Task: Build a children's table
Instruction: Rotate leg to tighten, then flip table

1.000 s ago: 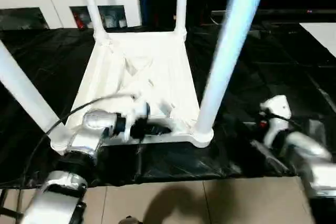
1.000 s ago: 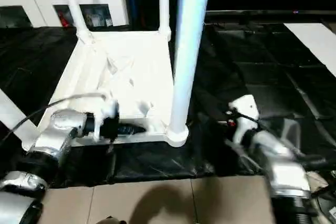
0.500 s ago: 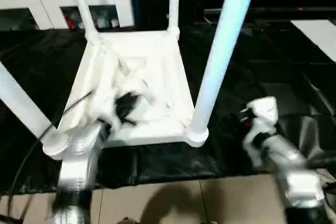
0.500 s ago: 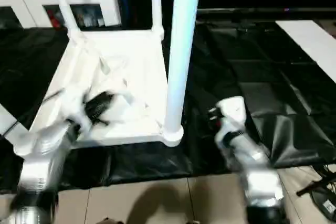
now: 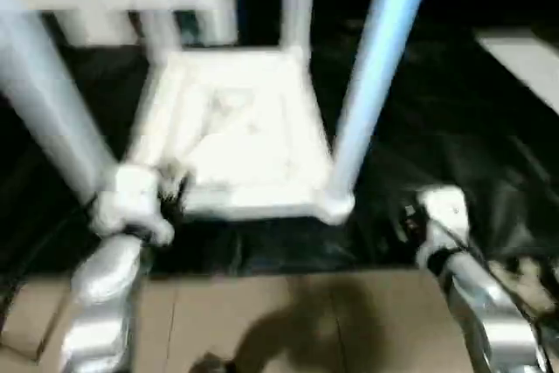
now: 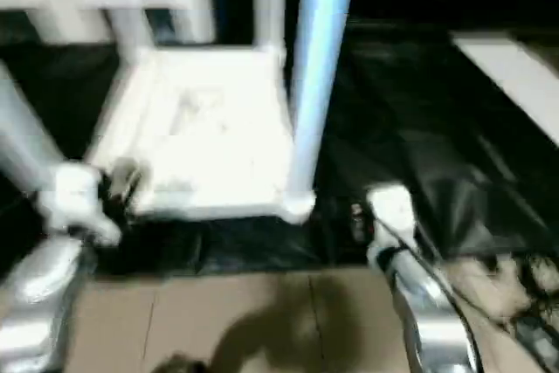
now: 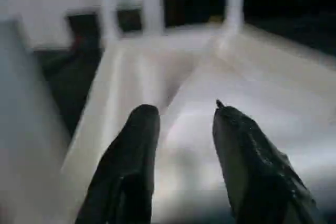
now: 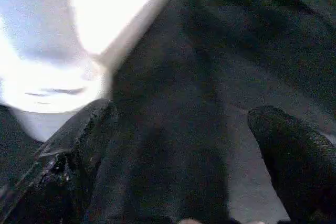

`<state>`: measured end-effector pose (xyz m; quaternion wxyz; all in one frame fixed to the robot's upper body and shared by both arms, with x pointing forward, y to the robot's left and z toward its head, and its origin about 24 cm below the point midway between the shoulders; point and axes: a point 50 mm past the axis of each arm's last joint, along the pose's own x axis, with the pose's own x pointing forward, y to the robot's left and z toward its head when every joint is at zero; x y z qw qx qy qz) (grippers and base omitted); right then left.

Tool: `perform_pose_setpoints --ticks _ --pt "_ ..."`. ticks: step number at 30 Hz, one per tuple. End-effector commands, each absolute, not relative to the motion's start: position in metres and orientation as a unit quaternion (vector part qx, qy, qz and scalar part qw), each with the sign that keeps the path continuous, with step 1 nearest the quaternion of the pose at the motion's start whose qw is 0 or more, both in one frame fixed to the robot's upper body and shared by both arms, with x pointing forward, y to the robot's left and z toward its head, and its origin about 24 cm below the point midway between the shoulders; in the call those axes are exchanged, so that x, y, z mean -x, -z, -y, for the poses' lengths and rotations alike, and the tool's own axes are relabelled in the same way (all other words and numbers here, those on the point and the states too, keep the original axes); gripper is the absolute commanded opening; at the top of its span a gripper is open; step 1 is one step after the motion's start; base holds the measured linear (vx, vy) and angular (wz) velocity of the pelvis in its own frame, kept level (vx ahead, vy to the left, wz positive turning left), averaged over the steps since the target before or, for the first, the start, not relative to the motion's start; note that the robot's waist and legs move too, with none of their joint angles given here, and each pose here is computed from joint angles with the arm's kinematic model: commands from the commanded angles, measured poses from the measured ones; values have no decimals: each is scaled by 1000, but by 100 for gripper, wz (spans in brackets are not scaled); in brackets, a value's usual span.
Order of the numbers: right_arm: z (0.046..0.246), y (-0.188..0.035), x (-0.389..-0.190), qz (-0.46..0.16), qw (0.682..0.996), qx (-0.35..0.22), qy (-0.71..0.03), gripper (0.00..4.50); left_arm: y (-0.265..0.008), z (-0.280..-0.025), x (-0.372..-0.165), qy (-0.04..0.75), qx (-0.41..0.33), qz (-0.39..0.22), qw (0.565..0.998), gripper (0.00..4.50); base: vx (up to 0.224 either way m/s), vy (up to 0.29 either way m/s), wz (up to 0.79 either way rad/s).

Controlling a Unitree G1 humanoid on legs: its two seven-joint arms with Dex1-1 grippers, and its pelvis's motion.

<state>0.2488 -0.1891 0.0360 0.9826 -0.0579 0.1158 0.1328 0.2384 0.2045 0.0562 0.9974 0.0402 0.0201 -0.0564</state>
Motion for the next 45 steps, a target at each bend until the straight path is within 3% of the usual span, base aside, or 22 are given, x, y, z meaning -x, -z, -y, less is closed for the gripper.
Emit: perform_pose_setpoints --ticks 1,6,9,15,25,29,34,35,44,45 --pt "184 -43 -245 -101 978 52 -174 450 -64 -205 -237 42 -50 -6 998 226 0 0 0" --pt "182 -50 -236 -98 960 33 -262 450 -68 -205 -217 18 -42 10 999 255 -43 15 5" --pt "171 -53 -221 -109 923 20 -368 450 -69 -204 -200 -1 -38 15 999 275 0 0 0" --pt "151 -57 -216 -101 891 -16 -441 450 -66 -216 -186 -71 -29 1 997 332 -2 11 0" --pt "116 -54 -241 -79 875 -38 -477 450 -61 -242 -244 -20 -61 -41 997 417 0 0 0" --pt "101 -55 -250 -76 863 -46 -498 450 -53 -258 -263 -48 -72 -80 993 446 0 0 0" --pt "91 -56 -261 -65 859 -51 -505 450 -56 -264 -272 -79 -51 -76 993 446 0 0 0" --pt "91 -56 -261 -66 856 -53 -510 450 -55 -263 -273 -82 -46 -77 993 420 0 0 0" --pt "88 -55 -261 -77 819 -49 -567 450 -52 -254 -276 -89 -13 -69 994 367 0 0 0" --pt "87 -55 -261 -77 813 -49 -575 450 -51 -252 -276 -86 -11 -70 994 341 0 0 0"
